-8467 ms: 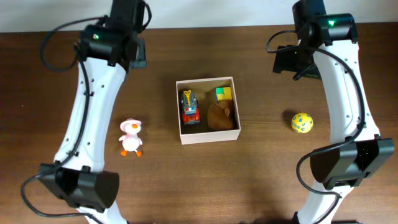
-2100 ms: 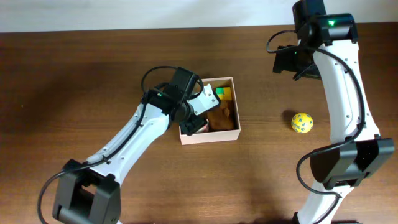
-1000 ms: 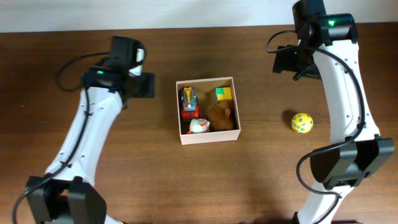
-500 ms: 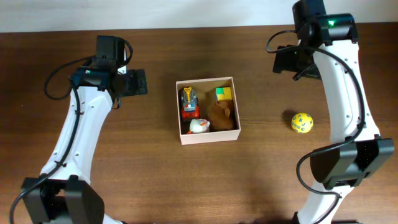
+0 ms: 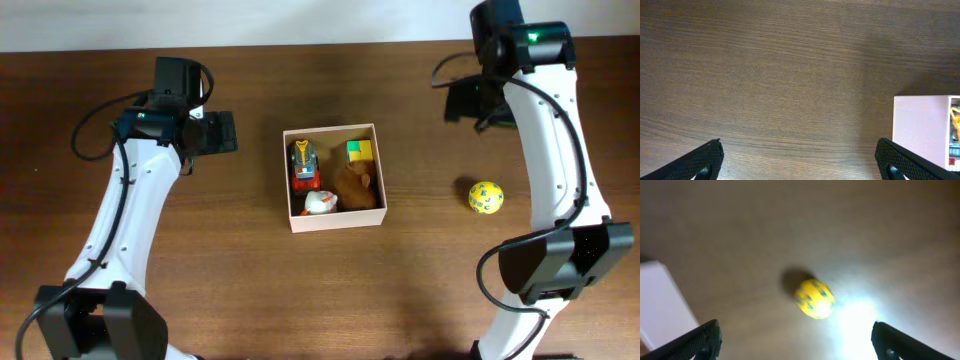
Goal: Pack container
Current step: 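Move the right gripper down over the yellow letter ball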
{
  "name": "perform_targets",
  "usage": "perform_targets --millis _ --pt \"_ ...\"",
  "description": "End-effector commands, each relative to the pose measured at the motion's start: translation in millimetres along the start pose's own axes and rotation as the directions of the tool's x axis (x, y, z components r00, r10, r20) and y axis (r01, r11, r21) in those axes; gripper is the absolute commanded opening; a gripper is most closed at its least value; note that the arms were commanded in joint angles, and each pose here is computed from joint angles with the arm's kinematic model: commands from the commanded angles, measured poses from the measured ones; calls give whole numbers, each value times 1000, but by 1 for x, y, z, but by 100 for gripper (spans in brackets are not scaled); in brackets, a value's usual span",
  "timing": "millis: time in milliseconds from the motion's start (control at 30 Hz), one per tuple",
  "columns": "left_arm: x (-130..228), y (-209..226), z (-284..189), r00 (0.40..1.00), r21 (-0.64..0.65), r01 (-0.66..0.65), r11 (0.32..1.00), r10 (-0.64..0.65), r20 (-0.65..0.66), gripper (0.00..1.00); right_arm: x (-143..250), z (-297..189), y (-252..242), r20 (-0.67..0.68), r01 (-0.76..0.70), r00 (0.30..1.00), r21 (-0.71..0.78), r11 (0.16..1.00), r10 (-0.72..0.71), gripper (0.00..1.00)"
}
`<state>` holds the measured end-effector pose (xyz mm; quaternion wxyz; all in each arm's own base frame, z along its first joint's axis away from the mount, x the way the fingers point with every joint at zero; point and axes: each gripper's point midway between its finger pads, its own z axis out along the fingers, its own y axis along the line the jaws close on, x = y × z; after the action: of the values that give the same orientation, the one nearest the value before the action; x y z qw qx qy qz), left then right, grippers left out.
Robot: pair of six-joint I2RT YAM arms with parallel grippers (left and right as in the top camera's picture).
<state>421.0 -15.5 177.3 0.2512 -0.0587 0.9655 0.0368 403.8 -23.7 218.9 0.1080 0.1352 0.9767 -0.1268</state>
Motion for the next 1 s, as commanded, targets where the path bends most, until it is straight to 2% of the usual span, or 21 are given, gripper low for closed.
perform_targets --millis 0,133,233,333,567,800,967 --pt "-6 1 -11 999 2 17 1000 -17 29 99 2 -8 -28 7 -20 1000 90 996 20 99" --pt "-6 1 -11 999 2 17 1000 -17 29 99 17 -4 -52 -65 -125 989 126 984 134 99" --pt "-6 1 -11 999 2 17 1000 -17 29 99 21 1 -52 -108 -154 981 58 986 159 99" --pt "-6 1 -11 999 2 17 1000 -17 29 99 25 4 -47 -151 -141 979 -26 990 135 99" --pt "-6 1 -11 999 2 17 1000 -17 29 99 33 17 -55 -180 -61 982 17 998 63 99" --pt "-6 1 -11 999 2 17 1000 -17 29 99 34 43 -50 -166 -72 983 11 997 73 99" --pt "-6 1 -11 999 2 17 1000 -17 29 99 40 71 -44 -198 -61 979 -57 997 48 99"
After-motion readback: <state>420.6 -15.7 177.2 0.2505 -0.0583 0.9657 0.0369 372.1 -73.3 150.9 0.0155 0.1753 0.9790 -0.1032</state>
